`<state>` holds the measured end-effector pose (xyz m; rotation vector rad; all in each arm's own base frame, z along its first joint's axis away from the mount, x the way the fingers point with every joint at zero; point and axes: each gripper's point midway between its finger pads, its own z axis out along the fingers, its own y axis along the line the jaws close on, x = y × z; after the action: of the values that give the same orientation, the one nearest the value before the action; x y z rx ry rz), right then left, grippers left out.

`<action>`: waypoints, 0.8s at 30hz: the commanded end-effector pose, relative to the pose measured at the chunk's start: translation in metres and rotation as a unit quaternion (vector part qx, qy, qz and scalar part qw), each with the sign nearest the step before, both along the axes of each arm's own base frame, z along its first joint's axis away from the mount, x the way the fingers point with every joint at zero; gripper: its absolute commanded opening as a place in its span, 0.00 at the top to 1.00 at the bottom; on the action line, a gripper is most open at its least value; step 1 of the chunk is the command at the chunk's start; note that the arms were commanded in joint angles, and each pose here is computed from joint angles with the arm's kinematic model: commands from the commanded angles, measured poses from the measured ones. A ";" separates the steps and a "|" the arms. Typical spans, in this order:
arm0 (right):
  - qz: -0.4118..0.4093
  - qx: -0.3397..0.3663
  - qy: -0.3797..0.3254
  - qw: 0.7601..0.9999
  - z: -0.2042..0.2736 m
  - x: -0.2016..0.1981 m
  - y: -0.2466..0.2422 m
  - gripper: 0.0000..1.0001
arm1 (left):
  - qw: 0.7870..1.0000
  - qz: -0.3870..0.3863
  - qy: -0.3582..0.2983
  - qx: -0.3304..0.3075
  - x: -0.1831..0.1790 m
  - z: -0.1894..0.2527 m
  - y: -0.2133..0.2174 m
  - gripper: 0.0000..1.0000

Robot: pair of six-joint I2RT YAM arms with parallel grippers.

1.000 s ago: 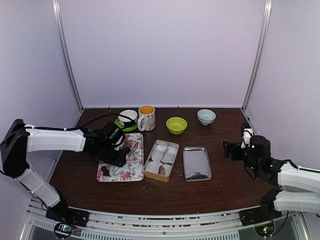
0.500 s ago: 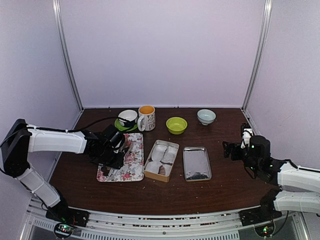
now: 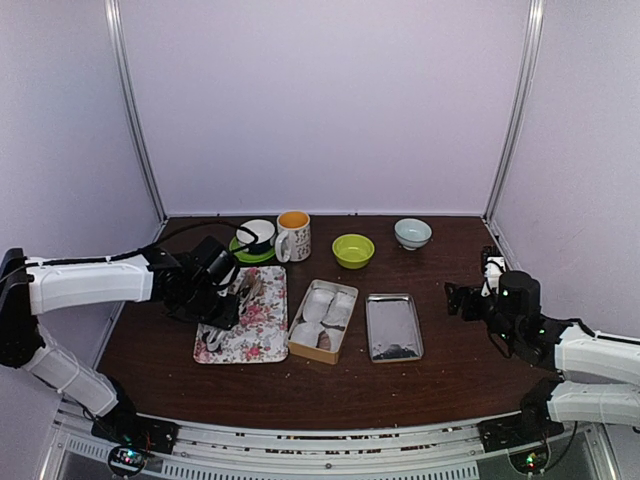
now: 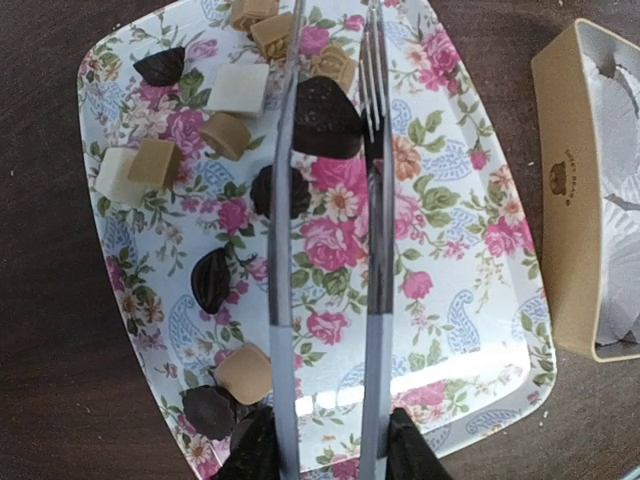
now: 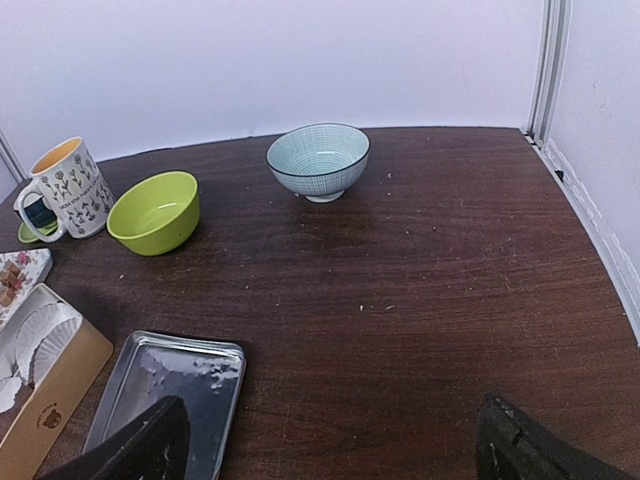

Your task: Pack the chocolate

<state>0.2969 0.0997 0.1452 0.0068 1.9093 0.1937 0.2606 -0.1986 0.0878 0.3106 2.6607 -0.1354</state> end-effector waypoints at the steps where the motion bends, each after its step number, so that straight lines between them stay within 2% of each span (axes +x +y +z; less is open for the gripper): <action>1: 0.003 0.002 -0.009 1.000 0.006 0.003 0.001 0.00 | 0.998 -0.016 -0.027 -0.047 0.002 0.036 -0.014 0.74; 6: 0.005 0.004 -0.010 1.000 0.006 0.003 0.002 0.00 | 0.991 -0.059 -0.045 -0.109 0.001 0.057 -0.036 0.74; 14: 0.006 0.004 -0.010 1.000 0.006 0.003 0.003 0.00 | 0.968 -0.143 -0.079 -0.189 -0.005 0.079 -0.085 0.74; 19: 0.008 0.003 -0.009 1.000 0.006 0.003 0.003 0.00 | 0.958 -0.187 -0.084 -0.202 -0.008 0.080 -0.116 0.74; 24: 0.008 0.003 -0.009 1.000 0.006 0.003 0.004 0.00 | 0.959 -0.204 -0.086 -0.180 -0.003 0.066 -0.136 0.74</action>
<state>0.2971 0.1027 0.1447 -0.0094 1.9106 0.2040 0.2425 -0.3045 0.1325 0.6562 2.4373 -0.6379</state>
